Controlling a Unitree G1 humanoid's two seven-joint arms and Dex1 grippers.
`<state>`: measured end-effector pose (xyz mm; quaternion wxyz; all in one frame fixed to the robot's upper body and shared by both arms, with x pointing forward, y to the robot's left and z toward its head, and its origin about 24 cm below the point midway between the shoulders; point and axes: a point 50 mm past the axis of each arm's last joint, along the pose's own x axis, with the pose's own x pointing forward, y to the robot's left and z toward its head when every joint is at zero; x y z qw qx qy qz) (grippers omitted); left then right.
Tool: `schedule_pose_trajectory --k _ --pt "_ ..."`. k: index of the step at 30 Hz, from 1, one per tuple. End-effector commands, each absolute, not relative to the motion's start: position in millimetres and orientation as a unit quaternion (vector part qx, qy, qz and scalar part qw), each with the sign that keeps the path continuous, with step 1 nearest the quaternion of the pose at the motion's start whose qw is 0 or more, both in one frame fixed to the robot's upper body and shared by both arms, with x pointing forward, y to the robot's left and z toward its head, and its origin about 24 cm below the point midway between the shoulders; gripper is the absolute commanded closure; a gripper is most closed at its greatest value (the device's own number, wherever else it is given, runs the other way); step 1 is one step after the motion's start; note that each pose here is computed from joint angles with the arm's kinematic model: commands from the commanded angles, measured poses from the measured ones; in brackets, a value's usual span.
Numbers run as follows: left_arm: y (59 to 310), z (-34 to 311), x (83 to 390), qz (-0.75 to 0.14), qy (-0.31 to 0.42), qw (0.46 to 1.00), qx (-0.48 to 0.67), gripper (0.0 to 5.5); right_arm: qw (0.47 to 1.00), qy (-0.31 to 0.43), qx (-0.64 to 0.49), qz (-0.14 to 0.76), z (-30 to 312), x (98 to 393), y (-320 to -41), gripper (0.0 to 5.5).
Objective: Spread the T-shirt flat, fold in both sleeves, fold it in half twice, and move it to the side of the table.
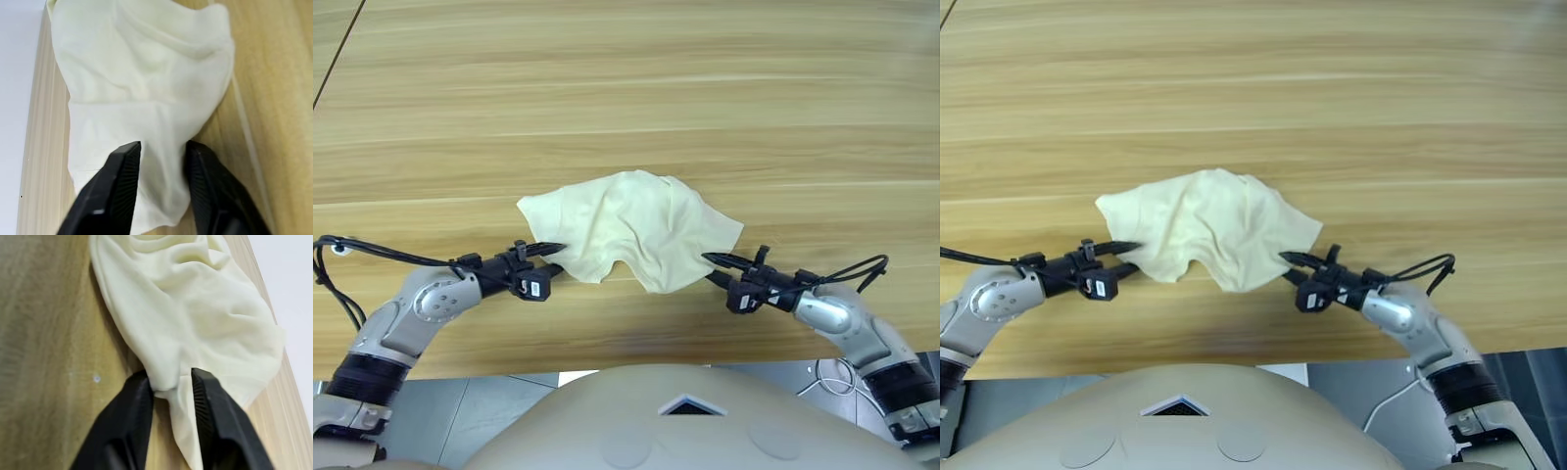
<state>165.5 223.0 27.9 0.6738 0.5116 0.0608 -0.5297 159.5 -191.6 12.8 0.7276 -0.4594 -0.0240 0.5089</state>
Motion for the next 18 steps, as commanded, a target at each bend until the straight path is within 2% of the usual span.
schedule_pose_trajectory --k 1,4,6,13,16,18 --pt "235.4 9.5 157.0 -0.529 0.128 0.661 0.517 4.49 0.734 -0.024 -0.457 0.503 12.3 160.6 -190.6 4.96" --pt "231.0 8.3 160.1 -0.526 0.119 0.673 0.506 5.07 0.734 -0.033 -0.453 0.505 14.6 159.1 -188.4 5.50" --pt "226.1 8.6 160.9 -0.531 0.109 0.682 0.491 5.44 0.737 -0.039 -0.450 0.504 16.6 158.5 -187.6 5.50" --pt "220.4 20.5 159.0 -0.526 0.074 0.726 0.436 5.48 0.787 -0.072 -0.421 0.446 36.5 167.0 -198.0 5.50" --pt "214.0 53.1 155.6 -0.500 -0.006 0.788 0.358 5.48 0.843 -0.124 -0.336 0.401 70.9 168.6 -208.5 5.50" --pt "207.6 84.2 146.4 -0.494 -0.082 0.816 0.290 5.48 0.861 -0.155 -0.283 0.393 93.0 160.2 -217.6 5.50"
